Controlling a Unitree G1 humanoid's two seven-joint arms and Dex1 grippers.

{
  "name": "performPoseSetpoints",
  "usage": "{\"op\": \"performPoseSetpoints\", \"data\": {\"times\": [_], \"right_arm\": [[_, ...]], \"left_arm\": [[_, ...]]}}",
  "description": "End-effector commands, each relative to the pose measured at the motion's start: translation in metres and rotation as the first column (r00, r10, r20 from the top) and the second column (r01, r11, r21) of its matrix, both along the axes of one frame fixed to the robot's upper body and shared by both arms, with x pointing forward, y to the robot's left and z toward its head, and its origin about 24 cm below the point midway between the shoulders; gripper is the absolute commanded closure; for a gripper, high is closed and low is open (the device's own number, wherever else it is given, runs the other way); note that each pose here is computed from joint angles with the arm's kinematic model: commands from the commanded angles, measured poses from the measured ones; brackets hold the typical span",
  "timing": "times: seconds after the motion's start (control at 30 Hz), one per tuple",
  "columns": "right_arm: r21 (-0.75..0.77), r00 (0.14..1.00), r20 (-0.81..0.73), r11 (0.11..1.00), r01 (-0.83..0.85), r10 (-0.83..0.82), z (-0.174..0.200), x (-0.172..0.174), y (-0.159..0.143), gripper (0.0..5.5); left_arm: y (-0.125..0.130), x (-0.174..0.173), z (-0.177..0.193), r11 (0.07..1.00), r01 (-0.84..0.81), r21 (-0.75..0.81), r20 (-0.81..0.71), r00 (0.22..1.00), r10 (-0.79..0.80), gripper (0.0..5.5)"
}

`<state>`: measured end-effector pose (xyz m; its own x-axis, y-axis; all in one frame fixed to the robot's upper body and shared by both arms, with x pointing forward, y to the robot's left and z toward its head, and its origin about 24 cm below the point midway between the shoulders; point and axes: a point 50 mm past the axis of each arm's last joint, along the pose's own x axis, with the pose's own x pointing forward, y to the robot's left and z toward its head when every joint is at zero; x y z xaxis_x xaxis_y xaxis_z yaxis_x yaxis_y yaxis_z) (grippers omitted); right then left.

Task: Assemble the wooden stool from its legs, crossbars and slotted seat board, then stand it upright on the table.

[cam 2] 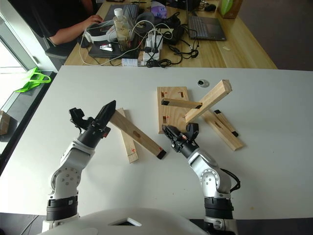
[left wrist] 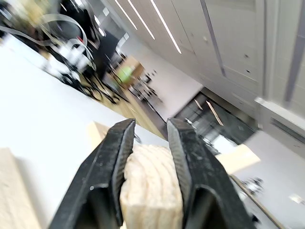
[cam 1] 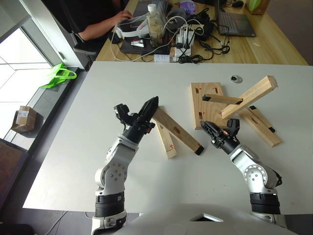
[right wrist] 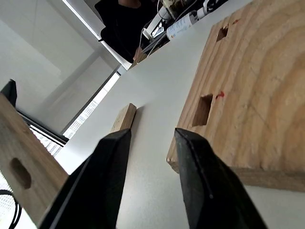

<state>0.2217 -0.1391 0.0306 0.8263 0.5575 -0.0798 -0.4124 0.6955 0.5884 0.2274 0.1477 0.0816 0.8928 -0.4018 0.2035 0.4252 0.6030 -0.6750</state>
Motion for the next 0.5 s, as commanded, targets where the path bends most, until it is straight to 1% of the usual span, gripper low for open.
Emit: {"op": "performPoseSetpoints", "data": {"times": [0.03,0.1,0.17,0.27,0.33,0.43,0.5], "right_arm": [[-0.106,0.973,0.227,0.992,0.068,-0.043,0.010,-0.006,0.006,3.92],[-0.113,0.969,0.246,0.993,0.019,0.009,0.007,-0.010,0.009,3.92],[-0.130,0.972,0.230,0.991,-0.016,0.046,0.003,-0.013,0.004,3.92],[-0.277,0.968,0.193,0.955,-0.102,0.160,-0.010,-0.021,-0.009,3.92],[-0.322,0.963,0.177,0.937,-0.136,0.201,-0.015,-0.023,-0.015,3.92],[-0.348,0.962,0.174,0.927,-0.142,0.212,-0.019,-0.023,-0.018,3.92],[-0.353,0.959,0.183,0.925,-0.141,0.216,-0.020,-0.021,-0.016,3.92]], "left_arm": [[-0.004,-0.008,-0.012,0.996,-0.047,0.074,-0.039,0.998,0.050,4.29],[-0.007,-0.010,-0.012,0.997,-0.039,0.067,-0.037,0.998,0.042,4.29],[-0.008,-0.012,-0.011,0.998,-0.017,0.064,-0.028,0.999,0.019,4.29],[-0.006,-0.014,-0.009,0.998,0.019,0.060,-0.019,1.000,-0.017,4.29],[-0.005,-0.013,-0.009,0.997,0.025,0.067,-0.017,1.000,-0.023,4.29],[-0.004,-0.012,-0.010,0.995,0.035,0.098,-0.020,0.999,-0.033,4.29],[0.001,-0.013,-0.010,0.990,0.042,0.132,-0.025,0.999,-0.039,4.29]]}}
